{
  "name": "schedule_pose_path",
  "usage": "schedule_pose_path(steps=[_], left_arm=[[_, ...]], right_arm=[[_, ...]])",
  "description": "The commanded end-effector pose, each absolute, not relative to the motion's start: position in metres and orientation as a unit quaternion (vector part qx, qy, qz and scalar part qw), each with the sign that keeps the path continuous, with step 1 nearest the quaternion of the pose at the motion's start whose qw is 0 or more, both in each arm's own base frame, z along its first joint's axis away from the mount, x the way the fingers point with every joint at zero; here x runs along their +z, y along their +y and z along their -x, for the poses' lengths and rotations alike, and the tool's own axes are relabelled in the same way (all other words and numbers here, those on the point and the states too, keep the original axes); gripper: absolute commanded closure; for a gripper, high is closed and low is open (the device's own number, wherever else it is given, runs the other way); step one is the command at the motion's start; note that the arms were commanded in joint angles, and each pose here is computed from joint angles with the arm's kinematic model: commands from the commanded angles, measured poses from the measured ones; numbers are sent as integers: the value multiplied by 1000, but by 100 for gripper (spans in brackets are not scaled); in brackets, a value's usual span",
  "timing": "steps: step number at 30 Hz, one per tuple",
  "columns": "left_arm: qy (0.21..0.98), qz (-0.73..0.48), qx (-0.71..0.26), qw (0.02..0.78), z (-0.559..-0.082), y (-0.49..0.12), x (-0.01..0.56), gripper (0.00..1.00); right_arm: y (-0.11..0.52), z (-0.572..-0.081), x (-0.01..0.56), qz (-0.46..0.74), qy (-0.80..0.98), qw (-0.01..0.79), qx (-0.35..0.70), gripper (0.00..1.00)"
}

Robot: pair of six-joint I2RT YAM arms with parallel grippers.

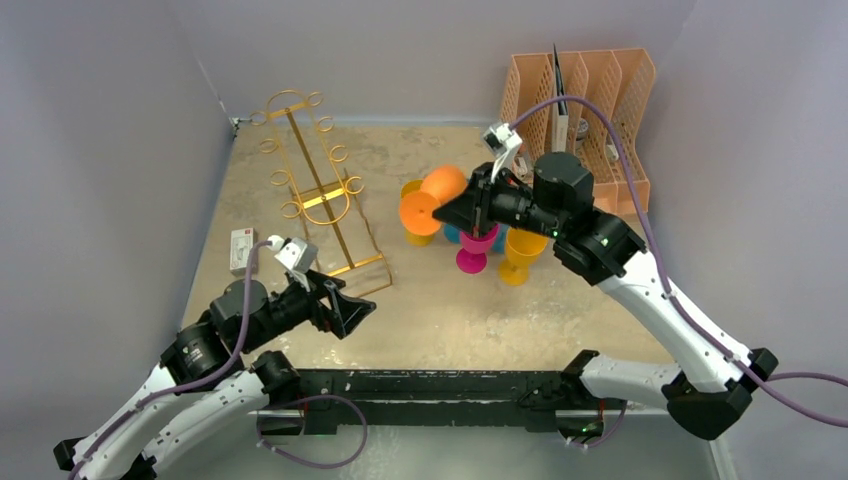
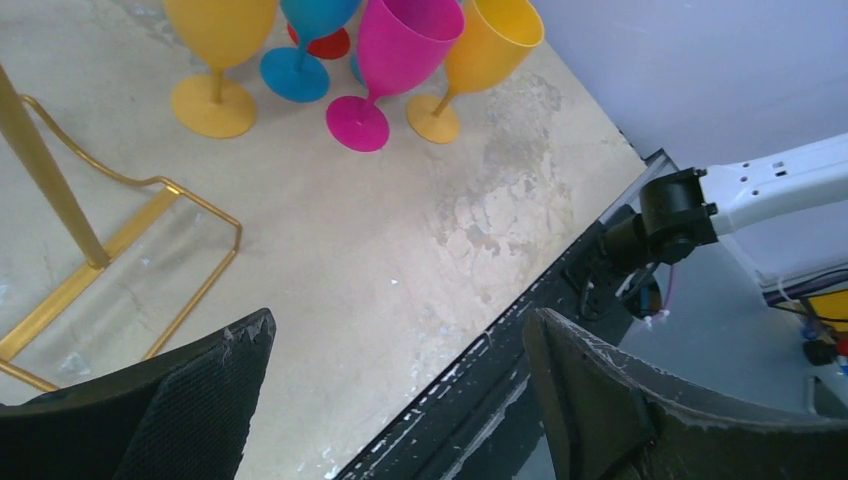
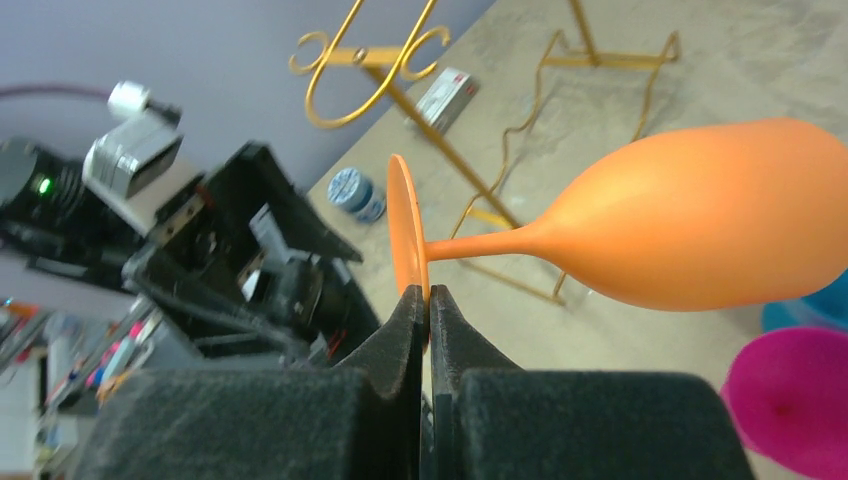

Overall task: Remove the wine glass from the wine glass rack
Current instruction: Place the wine glass at the center of the board.

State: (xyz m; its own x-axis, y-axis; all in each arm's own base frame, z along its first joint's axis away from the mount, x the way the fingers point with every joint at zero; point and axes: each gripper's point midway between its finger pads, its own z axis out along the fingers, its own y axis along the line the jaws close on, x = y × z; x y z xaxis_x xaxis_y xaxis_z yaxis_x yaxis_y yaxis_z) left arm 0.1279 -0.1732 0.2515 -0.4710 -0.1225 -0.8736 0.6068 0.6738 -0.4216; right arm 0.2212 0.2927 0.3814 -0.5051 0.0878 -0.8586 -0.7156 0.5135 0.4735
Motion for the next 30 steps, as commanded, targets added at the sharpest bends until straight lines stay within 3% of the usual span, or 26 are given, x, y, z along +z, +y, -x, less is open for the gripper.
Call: schedule_pose_path(steps=[1,14,30], left_arm=[[748,-138,-436,481,-116,-183,277,8],[696,-135,-567,419,-93,-220,285,24],[683,-175,-609,362,-87,-252,265,51]], right_arm=[[293,-173,371,268,733,388,490,100],[297,-114,309,310,746,288,514,100],[320,-106,281,321,735,243,546,100]])
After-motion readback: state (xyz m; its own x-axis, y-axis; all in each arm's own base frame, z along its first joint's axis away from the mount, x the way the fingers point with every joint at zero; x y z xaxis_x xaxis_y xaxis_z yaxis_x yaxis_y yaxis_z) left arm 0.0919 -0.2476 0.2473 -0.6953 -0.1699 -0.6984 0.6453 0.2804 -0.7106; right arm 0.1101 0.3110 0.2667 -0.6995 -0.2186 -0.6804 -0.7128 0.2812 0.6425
